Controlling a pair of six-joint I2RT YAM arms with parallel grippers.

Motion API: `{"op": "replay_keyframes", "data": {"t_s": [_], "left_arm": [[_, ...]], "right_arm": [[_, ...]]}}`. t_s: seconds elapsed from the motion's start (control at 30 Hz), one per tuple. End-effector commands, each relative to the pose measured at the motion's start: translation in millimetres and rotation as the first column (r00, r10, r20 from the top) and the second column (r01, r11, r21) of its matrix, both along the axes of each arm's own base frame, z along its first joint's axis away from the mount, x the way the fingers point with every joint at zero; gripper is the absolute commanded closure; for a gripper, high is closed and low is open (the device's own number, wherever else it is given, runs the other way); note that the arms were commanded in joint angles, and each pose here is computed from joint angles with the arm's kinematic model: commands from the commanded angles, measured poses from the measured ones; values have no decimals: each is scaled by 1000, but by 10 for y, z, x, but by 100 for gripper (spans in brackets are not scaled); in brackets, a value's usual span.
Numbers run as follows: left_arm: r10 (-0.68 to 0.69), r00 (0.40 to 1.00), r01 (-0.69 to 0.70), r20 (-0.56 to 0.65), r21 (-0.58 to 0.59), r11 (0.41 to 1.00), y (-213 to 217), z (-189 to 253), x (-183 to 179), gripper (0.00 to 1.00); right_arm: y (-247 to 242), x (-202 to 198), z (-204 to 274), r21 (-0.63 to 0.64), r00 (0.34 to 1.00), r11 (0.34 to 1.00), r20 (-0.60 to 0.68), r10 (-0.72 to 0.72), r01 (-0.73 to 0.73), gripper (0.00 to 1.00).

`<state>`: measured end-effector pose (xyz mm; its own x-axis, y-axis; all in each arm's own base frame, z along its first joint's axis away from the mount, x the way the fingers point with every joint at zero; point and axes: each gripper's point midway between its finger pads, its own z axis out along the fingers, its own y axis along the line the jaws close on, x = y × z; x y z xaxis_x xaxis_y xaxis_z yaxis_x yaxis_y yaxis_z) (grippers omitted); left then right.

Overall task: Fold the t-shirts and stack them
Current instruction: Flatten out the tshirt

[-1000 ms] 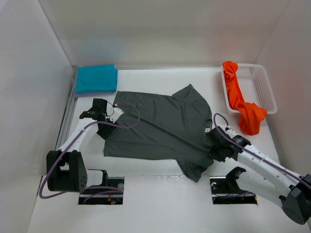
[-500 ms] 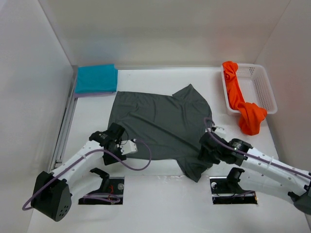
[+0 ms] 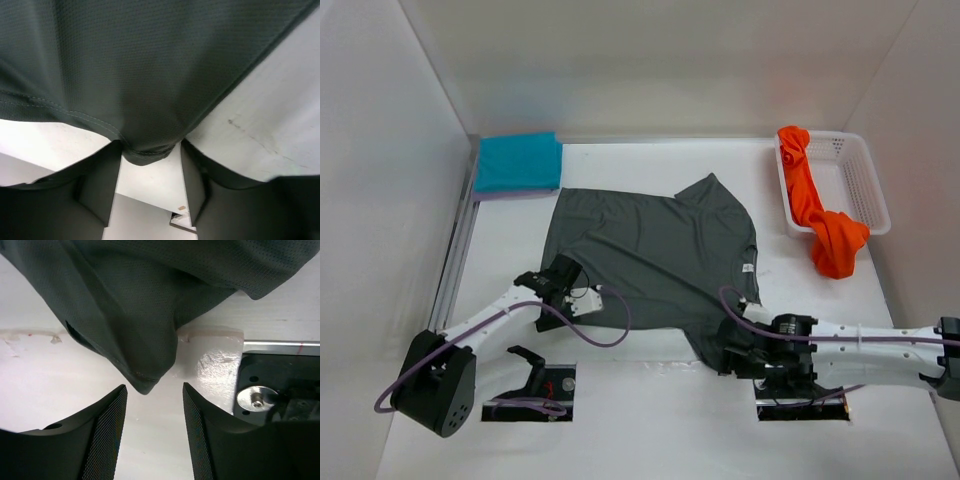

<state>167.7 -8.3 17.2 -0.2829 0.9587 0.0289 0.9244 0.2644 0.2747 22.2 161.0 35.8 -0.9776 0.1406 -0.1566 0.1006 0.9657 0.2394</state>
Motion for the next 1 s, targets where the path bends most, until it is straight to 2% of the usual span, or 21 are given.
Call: {"op": "replay_keyframes", "data": {"t_s": [0.0,0.13,0.27,0.33,0.4,0.47,0.6,0.63,0.8,0.97], "left_arm": [[13,999,-13,34,-14,1000,-18,-128,52,55],[28,998,-27,51,-19,999,-19,-143,80,72],[39,997,-37,62,-26,999,-20,-133,89,87],[46,997,-44,68,-31,999,-25,-113,95,92],[51,996,-48,71,-35,998,-37,-97,96,94],[54,996,-51,75,-39,998,-49,-73,99,96],[59,995,-55,77,-55,997,-71,75,90,100],[58,995,-52,81,-67,996,-92,133,92,100],[86,992,-69,92,-181,981,-273,479,172,100],[113,987,-90,113,-196,976,-304,618,403,100]], "right_arm": [[169,12,9,106,993,987,-33,-116,118,47],[317,190,41,206,984,963,-13,-176,175,47],[349,230,34,220,981,956,-13,-194,192,47],[339,226,12,216,979,956,-17,-202,201,48],[322,224,-38,204,977,955,-26,-213,214,52],[306,231,-97,195,973,954,-39,-226,229,62],[224,187,-161,168,970,955,-65,-235,243,96],[192,189,-129,161,969,956,-59,-239,245,100],[-86,432,246,113,952,950,58,-300,292,100],[-195,875,535,96,946,960,170,-275,262,100]]}}
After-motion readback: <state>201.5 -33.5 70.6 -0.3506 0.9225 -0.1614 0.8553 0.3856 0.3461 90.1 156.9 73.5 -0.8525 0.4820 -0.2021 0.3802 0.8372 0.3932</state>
